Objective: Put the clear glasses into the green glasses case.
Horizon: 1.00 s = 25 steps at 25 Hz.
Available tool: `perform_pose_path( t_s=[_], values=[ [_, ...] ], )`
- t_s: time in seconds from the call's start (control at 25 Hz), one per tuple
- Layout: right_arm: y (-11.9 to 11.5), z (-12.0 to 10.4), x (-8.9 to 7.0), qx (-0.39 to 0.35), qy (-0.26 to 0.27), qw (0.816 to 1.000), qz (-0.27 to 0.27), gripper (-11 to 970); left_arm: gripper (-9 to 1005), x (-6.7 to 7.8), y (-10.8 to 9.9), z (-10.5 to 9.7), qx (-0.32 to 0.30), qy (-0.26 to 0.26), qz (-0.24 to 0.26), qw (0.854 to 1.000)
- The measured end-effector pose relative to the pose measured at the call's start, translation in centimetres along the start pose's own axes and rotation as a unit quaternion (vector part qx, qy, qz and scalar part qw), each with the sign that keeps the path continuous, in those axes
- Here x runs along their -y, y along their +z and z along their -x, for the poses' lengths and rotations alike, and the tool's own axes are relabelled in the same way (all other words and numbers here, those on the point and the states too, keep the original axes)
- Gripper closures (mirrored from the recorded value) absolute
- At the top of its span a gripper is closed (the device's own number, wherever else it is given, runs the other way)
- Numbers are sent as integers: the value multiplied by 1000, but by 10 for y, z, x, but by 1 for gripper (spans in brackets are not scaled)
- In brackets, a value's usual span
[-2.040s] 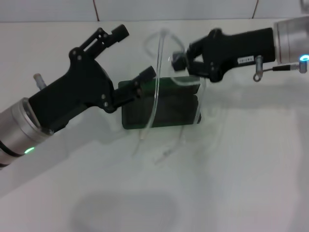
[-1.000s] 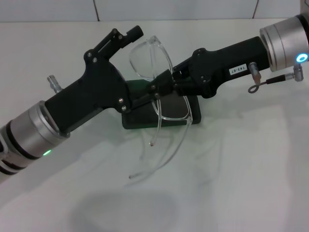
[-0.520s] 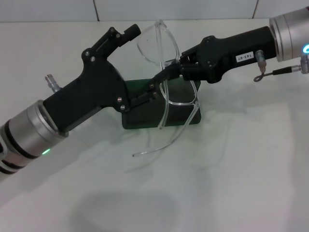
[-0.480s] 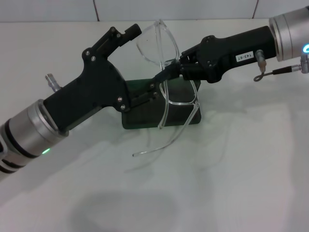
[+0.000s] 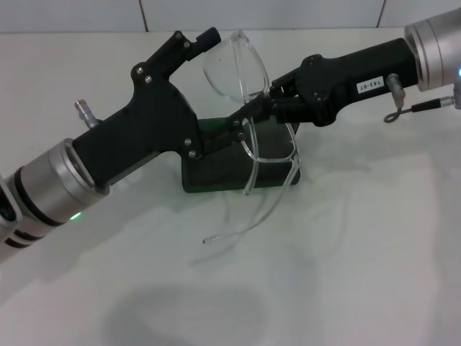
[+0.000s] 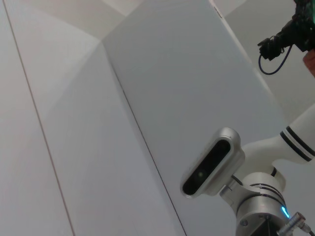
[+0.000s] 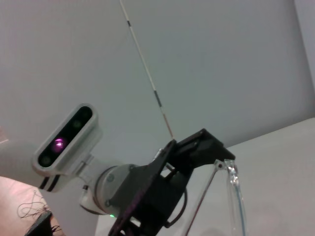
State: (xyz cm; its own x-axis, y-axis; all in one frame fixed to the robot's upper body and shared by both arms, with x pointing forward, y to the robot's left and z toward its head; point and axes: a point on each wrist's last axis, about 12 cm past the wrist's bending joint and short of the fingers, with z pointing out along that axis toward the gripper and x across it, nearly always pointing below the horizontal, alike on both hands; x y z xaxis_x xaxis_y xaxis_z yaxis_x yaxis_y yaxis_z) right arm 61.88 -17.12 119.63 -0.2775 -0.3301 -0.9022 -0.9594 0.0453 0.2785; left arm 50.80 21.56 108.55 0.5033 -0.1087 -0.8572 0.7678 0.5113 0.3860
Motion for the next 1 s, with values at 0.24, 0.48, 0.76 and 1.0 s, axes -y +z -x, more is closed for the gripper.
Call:
perform_pose_path(
  t_s=[0.24, 0.48, 0.76, 1.0],
  values=[
    [-3, 1, -1, -3, 0, 1000, 7, 848, 153, -2, 4, 1, 5, 7, -6, 1000],
    [-5, 1, -2, -5, 1, 1000, 9, 848, 153, -3, 6, 2, 8, 23, -10, 1000],
    [-3, 1, -4, -8, 0, 1000, 17, 849, 153, 0, 10, 0, 8, 21, -20, 1000],
    [-4, 0, -4, -9, -4, 1000, 17, 848, 154, 2, 10, 0, 8, 19, -22, 1000]
  ],
)
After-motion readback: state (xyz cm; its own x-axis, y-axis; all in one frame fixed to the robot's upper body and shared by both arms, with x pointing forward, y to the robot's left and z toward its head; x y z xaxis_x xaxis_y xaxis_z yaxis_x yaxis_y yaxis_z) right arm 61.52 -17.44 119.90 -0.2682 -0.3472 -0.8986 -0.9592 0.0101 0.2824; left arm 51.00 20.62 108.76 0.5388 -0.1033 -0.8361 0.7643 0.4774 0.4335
